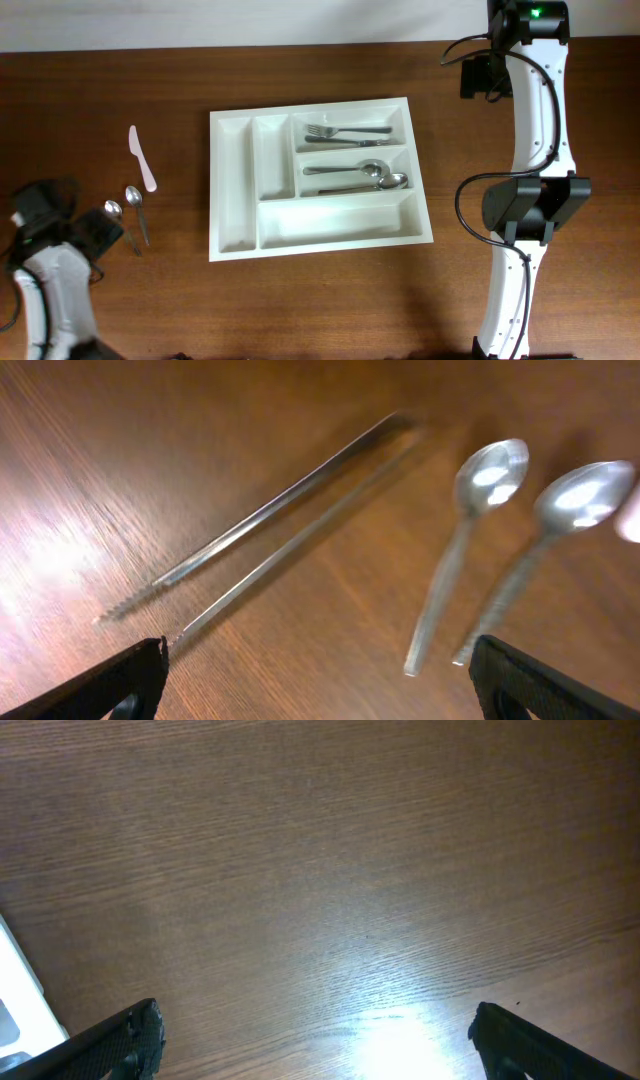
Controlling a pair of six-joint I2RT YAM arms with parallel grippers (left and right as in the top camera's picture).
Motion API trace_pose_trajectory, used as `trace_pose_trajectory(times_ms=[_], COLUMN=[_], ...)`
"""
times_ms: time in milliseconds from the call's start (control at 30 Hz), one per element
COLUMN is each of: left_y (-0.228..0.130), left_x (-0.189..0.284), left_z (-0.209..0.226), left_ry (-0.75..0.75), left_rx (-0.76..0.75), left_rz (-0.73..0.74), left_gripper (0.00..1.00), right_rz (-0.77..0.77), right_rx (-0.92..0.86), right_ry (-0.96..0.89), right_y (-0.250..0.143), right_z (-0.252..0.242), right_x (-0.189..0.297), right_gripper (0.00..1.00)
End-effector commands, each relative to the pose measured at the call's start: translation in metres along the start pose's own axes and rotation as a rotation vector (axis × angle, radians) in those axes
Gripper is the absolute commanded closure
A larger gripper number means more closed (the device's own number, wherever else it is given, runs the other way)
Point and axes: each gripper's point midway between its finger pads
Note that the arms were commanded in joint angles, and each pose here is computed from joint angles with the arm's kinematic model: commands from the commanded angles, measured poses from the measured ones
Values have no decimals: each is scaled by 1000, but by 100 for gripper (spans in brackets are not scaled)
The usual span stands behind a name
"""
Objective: Pack container
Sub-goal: 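Move the left gripper over the metal tongs left of the tray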
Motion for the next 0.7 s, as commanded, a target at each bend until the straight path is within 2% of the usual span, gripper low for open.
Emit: trace_pose_trajectory(times_ms=[0,167,400,467,533,667], left_y=[-3,-2,26,34,45,62], left_x=[-10,-18,-20,-19,-17,-19], left_z=[-8,0,7,3,-3,-4], left_ry=[-147,-227,-232,-254,-283,-265], left_rx=[-29,-29,-1,-70,-163,-309], left_rz=[58,77,-34,-78,-134,-224], left_gripper=[1,1,1,0,4,7], right_rz=[-46,-46,-46,-46,-46,-46], right_rx=[-22,-22,-22,-22,-22,-22], right_ry=[-15,-15,-15,-15,-15,-15], right_y=[5,5,5,5,5,5], right_z=[-7,-7,-7,-7,-7,-7], right_x=[17,17,17,17,17,17], right_gripper=[1,1,1,1,1,1])
Point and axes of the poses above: each gripper's point midway between its finger pads, its own x axis back along the fingers, its own z axis along the line the jaws close on, y = z × x, and after that the axes turned 3 degrees about -x, right-handed
